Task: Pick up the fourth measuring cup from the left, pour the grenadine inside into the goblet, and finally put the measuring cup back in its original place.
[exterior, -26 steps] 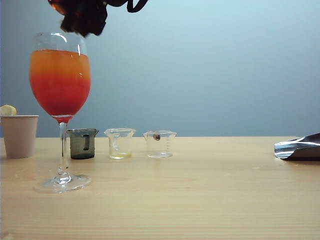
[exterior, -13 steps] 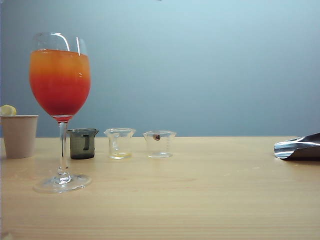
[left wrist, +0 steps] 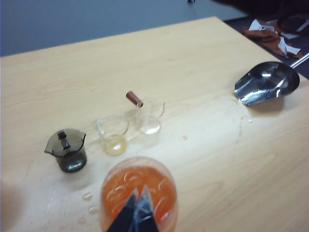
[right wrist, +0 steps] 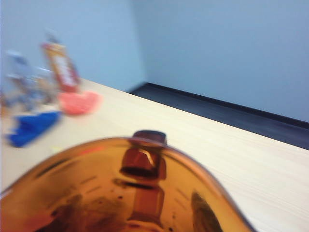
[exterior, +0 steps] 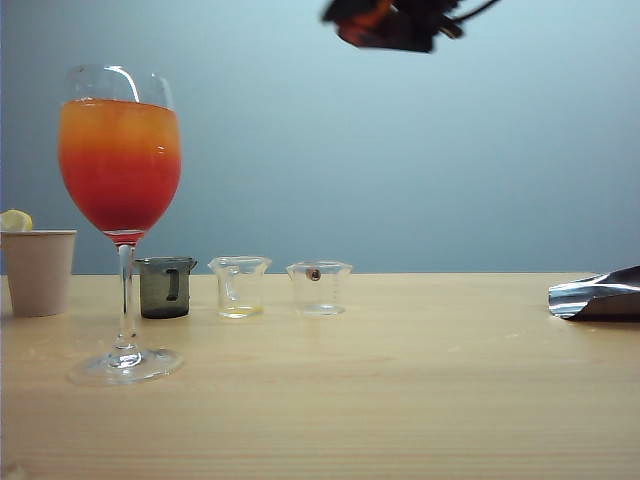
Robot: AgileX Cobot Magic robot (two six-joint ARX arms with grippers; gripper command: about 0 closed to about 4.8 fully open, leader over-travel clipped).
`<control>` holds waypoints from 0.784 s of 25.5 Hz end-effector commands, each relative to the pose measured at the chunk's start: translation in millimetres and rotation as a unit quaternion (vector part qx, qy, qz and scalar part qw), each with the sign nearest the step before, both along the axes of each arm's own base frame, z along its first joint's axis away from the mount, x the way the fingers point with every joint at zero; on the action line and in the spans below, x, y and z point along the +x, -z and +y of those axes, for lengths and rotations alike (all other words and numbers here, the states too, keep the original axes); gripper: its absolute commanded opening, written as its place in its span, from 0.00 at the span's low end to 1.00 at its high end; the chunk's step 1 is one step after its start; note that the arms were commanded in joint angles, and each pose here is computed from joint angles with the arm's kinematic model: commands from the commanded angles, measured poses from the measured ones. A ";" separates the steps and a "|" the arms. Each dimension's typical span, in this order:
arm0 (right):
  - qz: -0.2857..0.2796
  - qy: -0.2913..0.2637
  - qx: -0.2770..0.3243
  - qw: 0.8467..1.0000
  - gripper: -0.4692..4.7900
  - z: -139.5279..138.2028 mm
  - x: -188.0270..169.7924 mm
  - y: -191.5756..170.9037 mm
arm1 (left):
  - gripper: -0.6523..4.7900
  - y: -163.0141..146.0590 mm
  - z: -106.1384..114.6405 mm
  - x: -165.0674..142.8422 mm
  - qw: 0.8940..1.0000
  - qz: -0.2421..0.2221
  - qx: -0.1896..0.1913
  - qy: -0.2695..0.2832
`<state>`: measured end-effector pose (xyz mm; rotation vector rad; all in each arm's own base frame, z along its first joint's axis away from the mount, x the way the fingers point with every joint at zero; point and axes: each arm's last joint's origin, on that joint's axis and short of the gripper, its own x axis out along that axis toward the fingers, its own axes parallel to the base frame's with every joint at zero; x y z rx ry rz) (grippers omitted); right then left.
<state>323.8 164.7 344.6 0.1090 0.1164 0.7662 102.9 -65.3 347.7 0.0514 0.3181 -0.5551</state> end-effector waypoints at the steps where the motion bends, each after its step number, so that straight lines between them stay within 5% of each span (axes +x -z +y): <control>1: -0.012 0.055 -0.022 0.998 0.45 -18.3 7.4 7.5 | 0.11 -4.6 -5.3 4.8 0.999 -0.012 -0.019 0.028; 9: -0.014 0.180 -0.043 0.983 0.45 -46.8 17.3 71.2 | 0.11 -0.6 -30.5 22.5 0.998 0.003 -0.025 0.065; 20: 0.006 0.215 -0.056 0.975 0.45 -37.8 44.4 175.2 | 0.11 2.5 -42.1 24.7 0.997 0.029 -0.026 0.063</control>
